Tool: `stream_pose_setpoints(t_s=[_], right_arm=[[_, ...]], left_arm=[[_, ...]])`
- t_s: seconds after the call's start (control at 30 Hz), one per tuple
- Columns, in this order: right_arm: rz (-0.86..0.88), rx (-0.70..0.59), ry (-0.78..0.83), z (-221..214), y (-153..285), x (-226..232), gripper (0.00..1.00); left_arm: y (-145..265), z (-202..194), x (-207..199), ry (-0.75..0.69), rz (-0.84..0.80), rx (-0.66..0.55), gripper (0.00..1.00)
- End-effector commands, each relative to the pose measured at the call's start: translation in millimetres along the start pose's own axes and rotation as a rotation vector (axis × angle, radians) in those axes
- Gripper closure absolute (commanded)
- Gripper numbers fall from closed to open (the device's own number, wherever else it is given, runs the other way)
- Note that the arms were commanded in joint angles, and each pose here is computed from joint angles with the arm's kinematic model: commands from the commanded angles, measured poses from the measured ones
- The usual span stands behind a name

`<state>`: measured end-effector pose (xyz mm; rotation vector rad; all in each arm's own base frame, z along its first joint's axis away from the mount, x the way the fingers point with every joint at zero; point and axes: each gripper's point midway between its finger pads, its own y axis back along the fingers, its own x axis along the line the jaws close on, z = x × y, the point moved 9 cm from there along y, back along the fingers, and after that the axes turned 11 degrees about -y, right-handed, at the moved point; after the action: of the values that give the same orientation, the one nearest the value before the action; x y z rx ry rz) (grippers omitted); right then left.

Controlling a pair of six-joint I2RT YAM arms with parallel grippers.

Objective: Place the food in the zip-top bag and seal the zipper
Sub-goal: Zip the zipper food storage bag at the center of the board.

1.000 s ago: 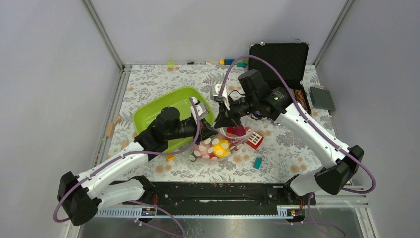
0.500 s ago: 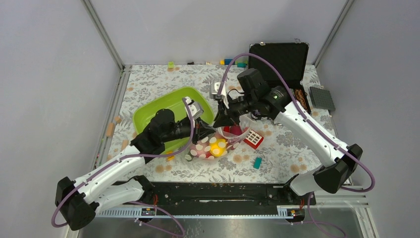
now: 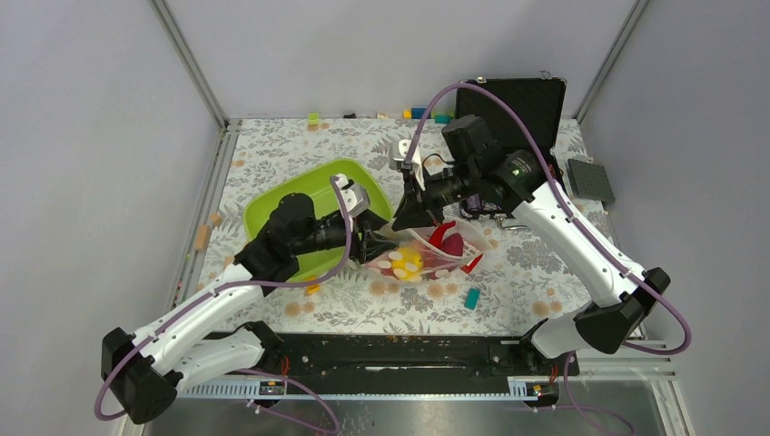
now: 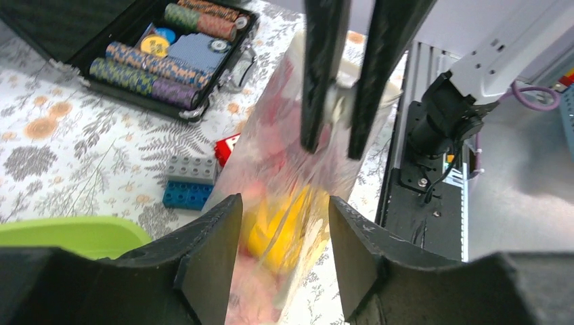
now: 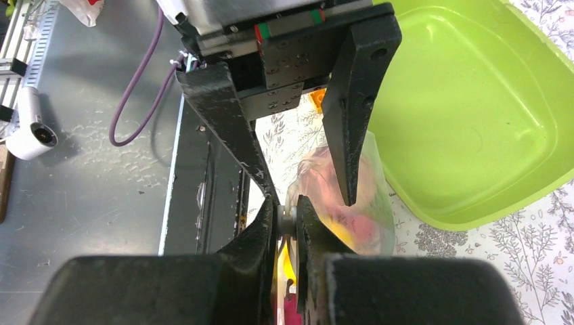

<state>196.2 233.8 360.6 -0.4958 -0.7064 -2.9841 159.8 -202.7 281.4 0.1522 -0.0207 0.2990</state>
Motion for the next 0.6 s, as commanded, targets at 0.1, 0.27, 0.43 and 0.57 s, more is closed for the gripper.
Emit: stream_pose_setpoints(t_s=[0.1, 0.27, 0.43, 0.57], right_arm=[[0.037, -0.024, -0.011, 7, 3, 5, 1.0], [0.045, -0.029, -0.027, 8, 3, 7, 1.0], [0.054, -0.041, -0.073, 2, -3, 5, 1.0], [0.031, -0.065, -0.095, -1, -6, 3, 1.0]], left_arm=[[-13, 46, 6, -0.1, -0.101, -0.14, 0.55], [-20, 47, 8, -0.094, -0.123, -0.156, 0.61], [-26, 50, 8, -0.08, -0.147, -0.215, 0.74], [-28, 55, 7, -0.062, -0.168, -0.283, 1.0]])
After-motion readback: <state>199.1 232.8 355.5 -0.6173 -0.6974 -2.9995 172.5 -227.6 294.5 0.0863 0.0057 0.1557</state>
